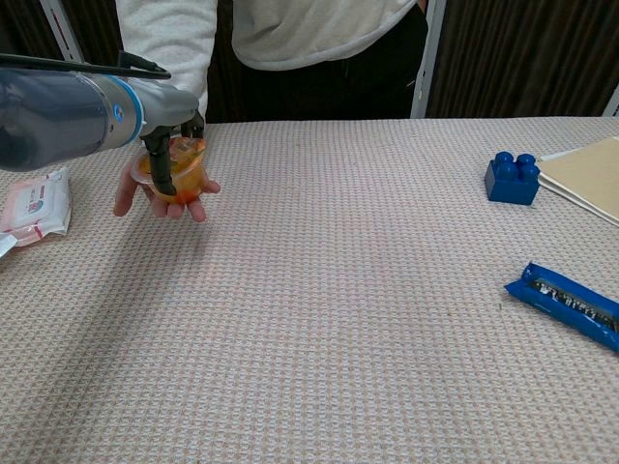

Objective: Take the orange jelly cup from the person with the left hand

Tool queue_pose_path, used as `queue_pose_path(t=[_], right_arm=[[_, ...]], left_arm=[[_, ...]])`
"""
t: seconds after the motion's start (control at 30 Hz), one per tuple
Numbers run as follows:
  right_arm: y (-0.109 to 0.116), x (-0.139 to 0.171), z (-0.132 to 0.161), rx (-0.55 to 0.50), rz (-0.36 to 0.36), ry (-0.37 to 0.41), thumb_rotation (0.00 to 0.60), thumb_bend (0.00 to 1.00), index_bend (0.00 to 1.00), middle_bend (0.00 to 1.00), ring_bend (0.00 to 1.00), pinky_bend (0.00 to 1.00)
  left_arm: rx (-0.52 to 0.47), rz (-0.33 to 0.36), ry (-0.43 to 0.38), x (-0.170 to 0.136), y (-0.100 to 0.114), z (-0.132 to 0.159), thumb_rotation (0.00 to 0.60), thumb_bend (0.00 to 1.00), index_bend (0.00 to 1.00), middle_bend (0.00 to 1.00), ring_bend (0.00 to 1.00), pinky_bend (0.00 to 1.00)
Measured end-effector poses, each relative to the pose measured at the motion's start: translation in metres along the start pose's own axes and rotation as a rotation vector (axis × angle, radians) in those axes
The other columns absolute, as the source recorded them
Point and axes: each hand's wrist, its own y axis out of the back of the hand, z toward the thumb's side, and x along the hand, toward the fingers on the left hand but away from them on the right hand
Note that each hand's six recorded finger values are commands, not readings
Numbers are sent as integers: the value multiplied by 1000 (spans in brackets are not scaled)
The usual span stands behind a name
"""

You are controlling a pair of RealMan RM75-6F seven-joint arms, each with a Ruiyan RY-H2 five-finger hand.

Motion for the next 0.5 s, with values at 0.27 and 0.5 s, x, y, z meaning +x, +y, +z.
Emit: queue_pose_path(t=[0.27, 0.5], right_arm=[[1, 1, 0, 1, -3, -1, 600, 74, 147, 0, 0, 0], [2, 2, 0, 6, -9, 1, 600, 74, 147, 0, 0, 0]], left_arm=[[-50, 91, -10, 0, 5, 1, 600, 605, 791, 568, 532, 558], [-94, 169, -41, -9, 11, -2, 600, 614, 803, 578, 539, 562]])
